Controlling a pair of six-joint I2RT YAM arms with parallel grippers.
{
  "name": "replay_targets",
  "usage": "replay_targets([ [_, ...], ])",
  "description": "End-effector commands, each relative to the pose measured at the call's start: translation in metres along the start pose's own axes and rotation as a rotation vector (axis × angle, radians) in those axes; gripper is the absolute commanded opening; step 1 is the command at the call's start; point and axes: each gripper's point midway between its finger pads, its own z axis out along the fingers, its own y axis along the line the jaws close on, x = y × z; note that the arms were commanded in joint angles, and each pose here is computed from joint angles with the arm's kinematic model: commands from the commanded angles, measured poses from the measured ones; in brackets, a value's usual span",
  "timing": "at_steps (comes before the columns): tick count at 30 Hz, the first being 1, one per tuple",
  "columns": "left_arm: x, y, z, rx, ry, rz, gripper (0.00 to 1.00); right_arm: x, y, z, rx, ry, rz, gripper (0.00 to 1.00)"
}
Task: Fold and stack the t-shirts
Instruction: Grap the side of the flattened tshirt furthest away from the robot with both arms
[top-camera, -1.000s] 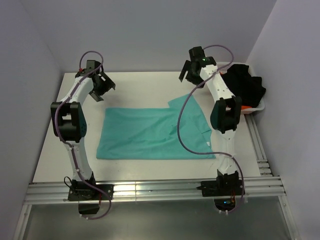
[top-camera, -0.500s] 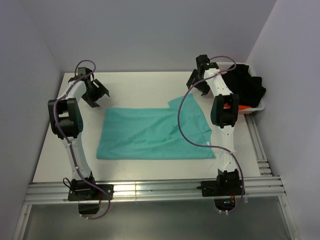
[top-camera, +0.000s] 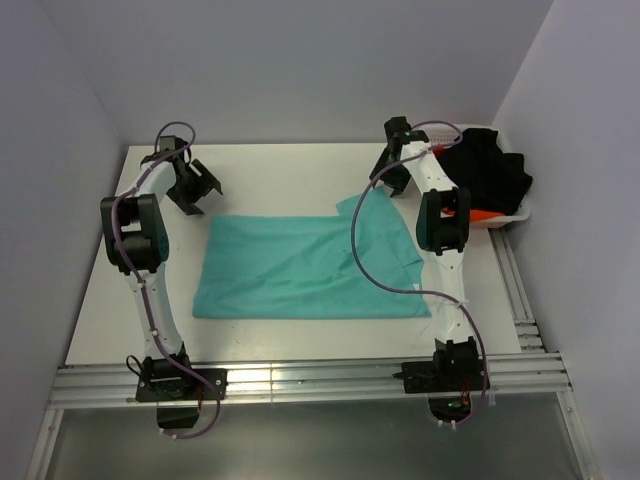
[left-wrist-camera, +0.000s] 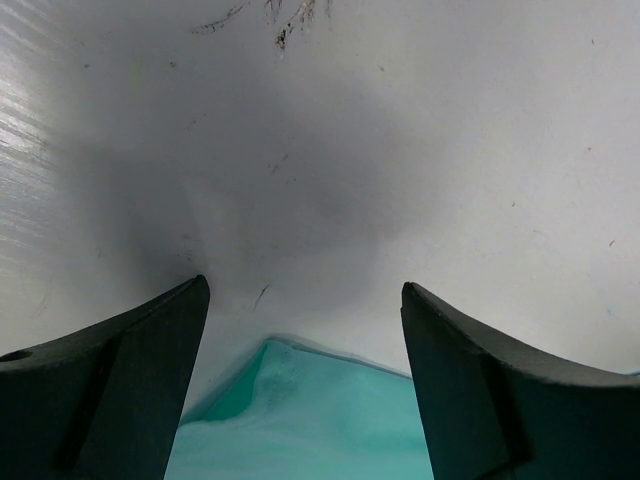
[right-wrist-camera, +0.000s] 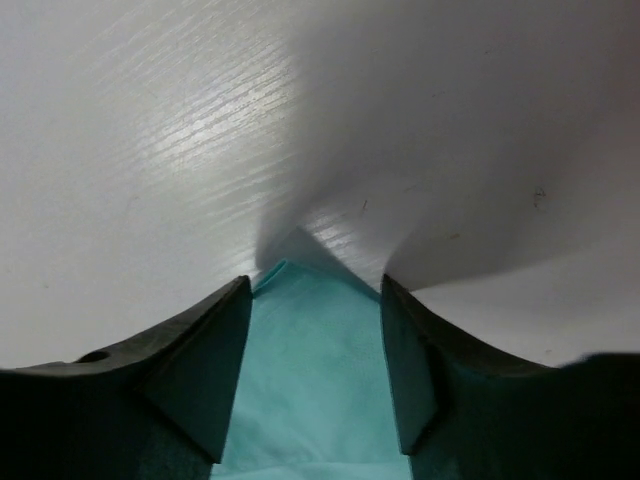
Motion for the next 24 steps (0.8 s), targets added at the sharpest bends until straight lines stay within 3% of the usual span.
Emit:
replay_targets([
  [1,-0.011,-0.003,-0.003,0.015,-0.026,0.003,0.84,0.001,0.006,0.003,-0.005,0.000,0.006,0.59],
  [3,-0.011,-0.001,-0.004,0.012,-0.027,-0.001,0.84,0.000,0.007,0.003,-0.004,-0.001,0.003,0.50],
  [4,-0.011,0.001,-0.004,0.010,-0.027,-0.003,0.84,0.002,0.005,0.006,0.004,0.002,0.001,0.38],
  [6,-0.012,0.004,-0.005,0.007,-0.030,-0.005,0.84,0.002,0.004,0.007,0.007,0.004,-0.001,0.27],
  [10,-0.009,0.014,-0.004,-0.010,-0.028,-0.014,0.84,0.003,0.004,0.009,0.009,0.004,-0.004,0.22],
  [14,-0.012,0.023,-0.001,-0.041,-0.043,-0.004,0.84,0.003,0.004,0.009,0.011,0.003,-0.008,0.07],
  [19,-0.010,0.034,0.013,-0.085,-0.021,0.008,0.83,0.002,0.003,0.009,0.011,0.003,-0.007,0.04],
  [24,0.003,0.041,0.021,-0.091,0.016,0.013,0.74,0.004,0.003,0.010,0.013,0.007,-0.013,0.03],
])
